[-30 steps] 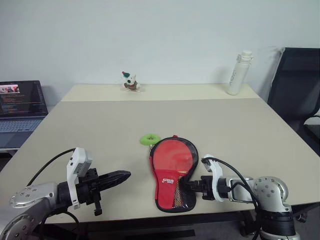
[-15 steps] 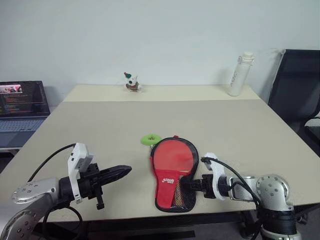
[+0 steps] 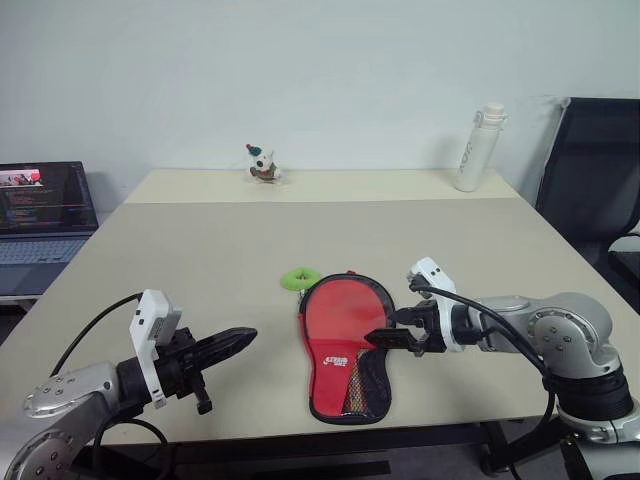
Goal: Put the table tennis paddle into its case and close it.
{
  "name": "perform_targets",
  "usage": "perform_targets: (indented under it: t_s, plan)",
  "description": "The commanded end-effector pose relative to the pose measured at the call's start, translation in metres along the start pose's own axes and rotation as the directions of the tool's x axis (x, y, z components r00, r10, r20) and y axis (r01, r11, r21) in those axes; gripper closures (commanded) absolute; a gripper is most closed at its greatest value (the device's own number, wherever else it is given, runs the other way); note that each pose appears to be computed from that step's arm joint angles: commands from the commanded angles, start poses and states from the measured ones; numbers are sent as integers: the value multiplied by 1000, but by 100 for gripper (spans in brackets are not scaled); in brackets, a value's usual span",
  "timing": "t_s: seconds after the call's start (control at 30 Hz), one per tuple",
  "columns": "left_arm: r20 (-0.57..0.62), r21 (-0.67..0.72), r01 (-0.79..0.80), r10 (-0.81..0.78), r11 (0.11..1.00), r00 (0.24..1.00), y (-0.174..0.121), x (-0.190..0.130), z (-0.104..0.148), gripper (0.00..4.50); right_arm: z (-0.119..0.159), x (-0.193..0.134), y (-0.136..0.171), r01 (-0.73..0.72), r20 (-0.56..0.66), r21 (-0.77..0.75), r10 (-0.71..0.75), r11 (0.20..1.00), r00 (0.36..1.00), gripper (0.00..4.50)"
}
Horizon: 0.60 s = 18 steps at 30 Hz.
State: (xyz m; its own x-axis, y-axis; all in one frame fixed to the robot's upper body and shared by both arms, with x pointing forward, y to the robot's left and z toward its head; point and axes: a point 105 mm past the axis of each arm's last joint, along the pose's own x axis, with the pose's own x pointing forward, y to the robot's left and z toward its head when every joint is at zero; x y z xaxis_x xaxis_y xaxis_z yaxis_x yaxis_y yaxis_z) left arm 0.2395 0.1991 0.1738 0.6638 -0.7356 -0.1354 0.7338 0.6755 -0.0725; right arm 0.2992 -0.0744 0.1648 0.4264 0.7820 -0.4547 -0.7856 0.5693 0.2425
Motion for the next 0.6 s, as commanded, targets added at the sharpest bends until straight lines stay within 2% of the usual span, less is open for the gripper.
perform_targets:
  t_s: [0.03,0.17,0.3,0.43,0.6]
  plan:
    - [83,51,-78,73,996,994,8,-2,20,450,25,5,4,-37,99,-69,44,997,994,2]
    - [144,40,-220,213,975,966,31,-1,29,450,28,17,5,-66,126,-106,79,992,989,2]
    - [158,73,-362,348,929,924,56,2,31,450,34,29,19,-164,153,-214,199,963,968,2]
    - [172,61,-412,397,909,902,65,2,32,450,38,34,19,-194,170,-252,241,948,955,2]
    - [149,69,-502,489,862,860,85,9,26,450,28,51,11,-169,166,-291,223,942,961,2]
